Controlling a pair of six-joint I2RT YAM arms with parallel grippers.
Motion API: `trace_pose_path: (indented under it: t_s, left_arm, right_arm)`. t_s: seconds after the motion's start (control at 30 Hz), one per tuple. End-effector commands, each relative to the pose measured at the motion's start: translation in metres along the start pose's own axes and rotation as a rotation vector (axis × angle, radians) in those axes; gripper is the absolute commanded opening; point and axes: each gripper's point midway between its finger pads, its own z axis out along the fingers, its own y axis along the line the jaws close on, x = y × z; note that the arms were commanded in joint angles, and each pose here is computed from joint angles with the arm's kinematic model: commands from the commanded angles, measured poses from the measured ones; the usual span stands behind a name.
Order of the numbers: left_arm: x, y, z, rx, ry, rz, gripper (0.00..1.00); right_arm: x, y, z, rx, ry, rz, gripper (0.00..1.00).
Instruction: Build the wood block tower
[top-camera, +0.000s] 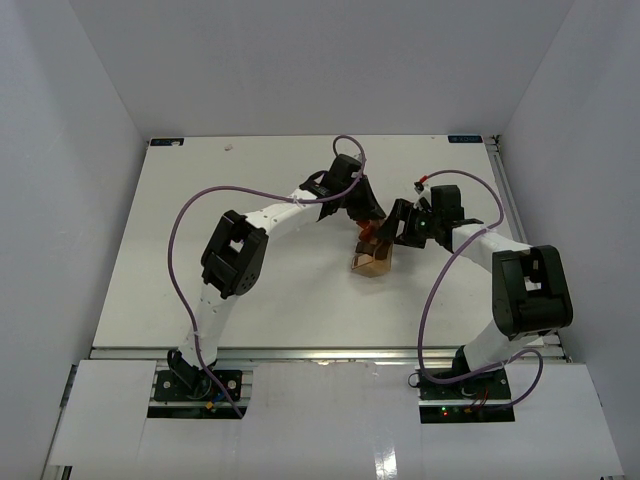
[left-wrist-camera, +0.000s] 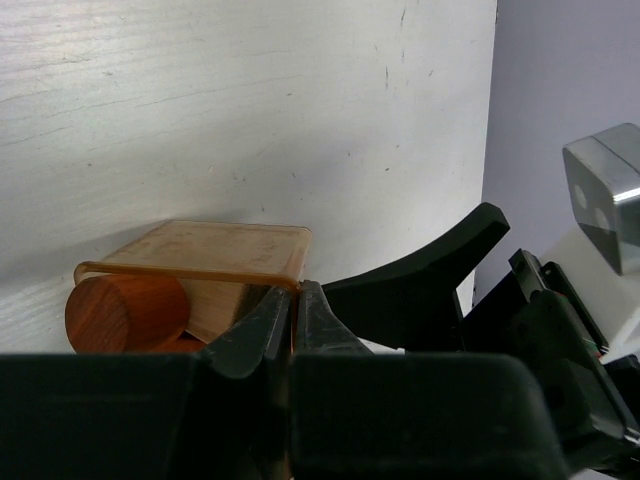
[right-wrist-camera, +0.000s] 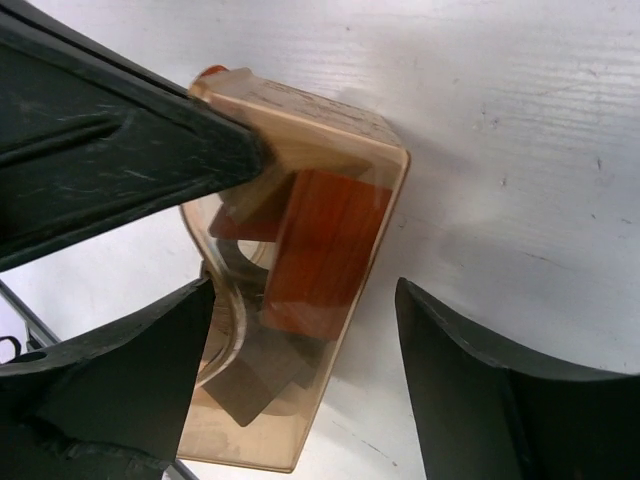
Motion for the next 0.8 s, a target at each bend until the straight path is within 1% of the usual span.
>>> trace_pose_path:
  t_s: [0.0, 0.03, 0.13, 0.17, 0.2, 0.3, 0.4, 0.43, 0.6, 0.77]
  left_arm:
    - [-0.018, -0.037, -0.012, 0.089, -0.047, 0.020, 0.00]
    - [-0.018, -0.038, -0.011, 0.090, -0.047, 0.019, 0.00]
    - [-0.019, -0.039, -0.013, 0.092, -0.051, 0.020, 0.00]
    - [-0.020, -0.040, -0.014, 0.092, -0.051, 0.020, 0.00]
    - [-0.020, -0.040, -0.015, 0.092, -0.052, 0.021, 0.03]
    - [-0.024, -0.044, -0.019, 0.095, -0.060, 0.029, 0.20]
    - [-0.030, -0.050, -0.028, 0.106, -0.076, 0.045, 0.46]
    - [-0.032, -0.052, -0.032, 0.109, -0.082, 0.051, 0.54]
    - [-0.040, -0.056, -0.054, 0.098, -0.101, 0.094, 0.72]
    - [-0.042, -0.053, -0.080, 0.065, -0.123, 0.162, 0.80]
  right_arm:
    - [-0.018, 0.011, -0.001, -0.025, -0.041, -0.049, 0.60]
    - [-0.017, 0.011, -0.001, -0.027, -0.041, -0.052, 0.54]
    - [-0.020, 0.011, -0.002, -0.026, -0.050, -0.067, 0.42]
    - [-0.020, 0.011, -0.002, -0.024, -0.051, -0.075, 0.36]
    - [-0.021, 0.011, -0.003, -0.022, -0.055, -0.083, 0.31]
    - [-0.026, 0.013, -0.007, -0.020, -0.074, -0.112, 0.23]
    - [-0.033, 0.015, -0.014, -0.016, -0.102, -0.152, 0.16]
    - [-0.036, 0.014, -0.016, -0.006, -0.113, -0.167, 0.15]
    - [-0.053, 0.012, -0.030, 0.020, -0.161, -0.232, 0.09]
    - [-0.059, 0.007, -0.037, 0.052, -0.162, -0.266, 0.08]
